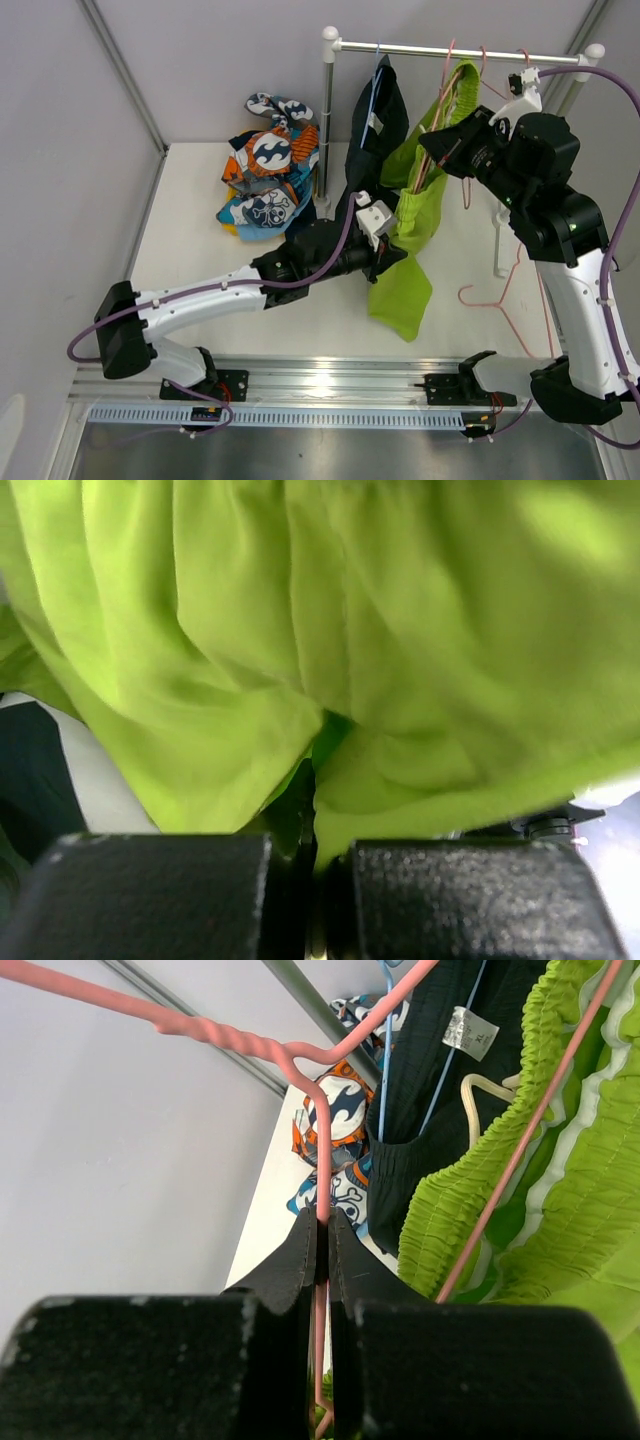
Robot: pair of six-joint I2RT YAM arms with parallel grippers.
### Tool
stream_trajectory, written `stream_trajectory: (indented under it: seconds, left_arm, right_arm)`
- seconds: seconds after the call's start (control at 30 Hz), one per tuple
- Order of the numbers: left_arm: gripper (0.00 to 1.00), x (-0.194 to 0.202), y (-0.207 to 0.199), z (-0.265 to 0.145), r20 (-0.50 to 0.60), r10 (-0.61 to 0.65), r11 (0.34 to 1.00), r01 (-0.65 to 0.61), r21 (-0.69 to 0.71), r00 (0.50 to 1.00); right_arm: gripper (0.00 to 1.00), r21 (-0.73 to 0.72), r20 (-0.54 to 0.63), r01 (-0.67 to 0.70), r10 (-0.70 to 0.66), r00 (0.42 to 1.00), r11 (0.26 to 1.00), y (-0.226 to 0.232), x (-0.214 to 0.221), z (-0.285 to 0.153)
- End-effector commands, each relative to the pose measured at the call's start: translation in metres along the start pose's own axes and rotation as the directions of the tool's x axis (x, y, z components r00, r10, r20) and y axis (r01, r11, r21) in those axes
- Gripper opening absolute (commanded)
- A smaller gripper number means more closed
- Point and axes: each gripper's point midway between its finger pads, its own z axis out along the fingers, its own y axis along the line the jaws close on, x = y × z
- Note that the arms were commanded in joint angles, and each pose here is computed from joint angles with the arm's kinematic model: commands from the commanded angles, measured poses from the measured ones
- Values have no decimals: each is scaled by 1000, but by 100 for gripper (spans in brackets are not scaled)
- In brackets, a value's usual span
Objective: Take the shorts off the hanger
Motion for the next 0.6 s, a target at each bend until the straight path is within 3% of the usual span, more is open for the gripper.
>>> stream_trajectory:
  seconds: [0.0,0.13,0.33,0.47,0.57]
  left_arm:
    - [0,-29,-19,-21,110,8,1000,-9,11,994]
    - [0,-3,-53,-53,95,-23,999,19,47,995]
    - [0,85,-101,-94,-39,-86,993,89,75,996]
    - [0,100,-97,-97,-47,-109,993,110,40,993]
    - [0,84,-87,-88,-23,-75,997,74,-31,997]
  right_arm:
    - [0,-79,128,25,-15,992,997,25,-37,-16]
    - [0,-59,147,43,-34,988,997,23,-49,-12]
    - [0,-43,152,62,-54,987,997,17,-71,-3]
    - [0,-39,157,53,-46,987,998,13,-72,-7]
    - [0,-57,124,17,-10,992,998,12,-60,-11]
